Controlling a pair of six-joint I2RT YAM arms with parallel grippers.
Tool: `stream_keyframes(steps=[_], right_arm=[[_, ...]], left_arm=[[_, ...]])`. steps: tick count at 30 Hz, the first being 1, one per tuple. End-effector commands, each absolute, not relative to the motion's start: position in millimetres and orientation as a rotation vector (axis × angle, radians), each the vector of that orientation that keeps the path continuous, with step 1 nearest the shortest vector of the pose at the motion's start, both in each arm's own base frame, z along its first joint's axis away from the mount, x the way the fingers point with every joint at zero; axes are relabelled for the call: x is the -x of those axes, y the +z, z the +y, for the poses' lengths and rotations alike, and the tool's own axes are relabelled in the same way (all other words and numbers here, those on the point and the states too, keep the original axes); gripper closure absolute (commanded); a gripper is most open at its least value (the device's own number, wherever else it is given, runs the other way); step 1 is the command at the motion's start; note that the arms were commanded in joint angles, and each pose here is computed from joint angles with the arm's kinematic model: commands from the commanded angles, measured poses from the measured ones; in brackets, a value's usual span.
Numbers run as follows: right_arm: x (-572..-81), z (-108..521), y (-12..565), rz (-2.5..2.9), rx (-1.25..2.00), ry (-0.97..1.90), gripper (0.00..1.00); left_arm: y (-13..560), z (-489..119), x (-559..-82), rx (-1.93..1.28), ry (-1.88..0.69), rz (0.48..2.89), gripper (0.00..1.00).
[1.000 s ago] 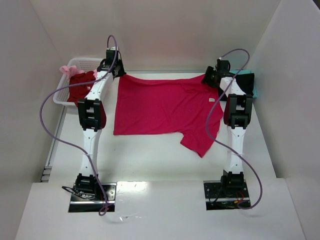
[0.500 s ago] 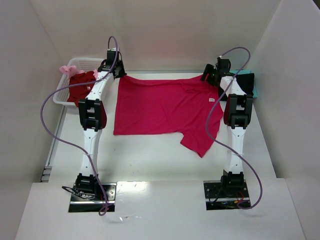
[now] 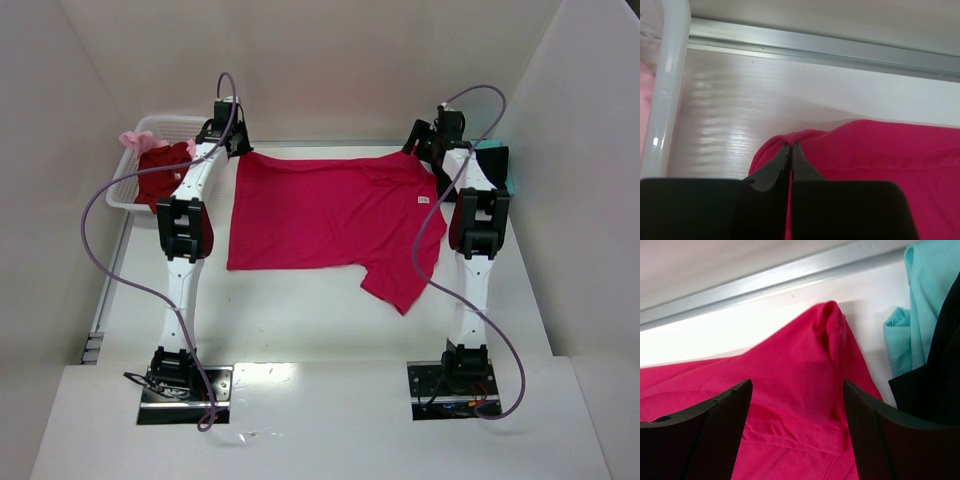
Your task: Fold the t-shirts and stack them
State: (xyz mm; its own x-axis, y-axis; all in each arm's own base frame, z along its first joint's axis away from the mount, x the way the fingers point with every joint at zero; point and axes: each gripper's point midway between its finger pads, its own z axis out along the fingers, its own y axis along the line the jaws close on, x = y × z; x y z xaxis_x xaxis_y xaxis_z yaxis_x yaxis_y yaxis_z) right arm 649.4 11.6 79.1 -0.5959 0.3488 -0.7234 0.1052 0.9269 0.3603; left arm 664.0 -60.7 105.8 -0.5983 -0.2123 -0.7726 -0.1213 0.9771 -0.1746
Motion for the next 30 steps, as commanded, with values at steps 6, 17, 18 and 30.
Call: stream_keyframes(steps=[6,17,18,30], right_arm=[[-661.6,20.8,136.3,2.07,-0.251,0.339,0.27],[-654.8,13.7,105.6,2.134,-0.292,0.291,0.29],[-655.0,11.8,111.2,2.124,-0.296,0.28,0.29],[-650.5,13.5,83.4,2.174,-0.302,0.287,0.32]], left_arm=[[131.6,-63.2,-667.2,0.191,-0.127,2.17,1.0],[128.0,-62.4,-663.2,0.181,-0.119,2.183,1.0],[128.0,-62.4,-663.2,0.181,-0.119,2.183,1.0],[132.9,-61.9,-661.8,0.171,-0.115,2.176,1.0]])
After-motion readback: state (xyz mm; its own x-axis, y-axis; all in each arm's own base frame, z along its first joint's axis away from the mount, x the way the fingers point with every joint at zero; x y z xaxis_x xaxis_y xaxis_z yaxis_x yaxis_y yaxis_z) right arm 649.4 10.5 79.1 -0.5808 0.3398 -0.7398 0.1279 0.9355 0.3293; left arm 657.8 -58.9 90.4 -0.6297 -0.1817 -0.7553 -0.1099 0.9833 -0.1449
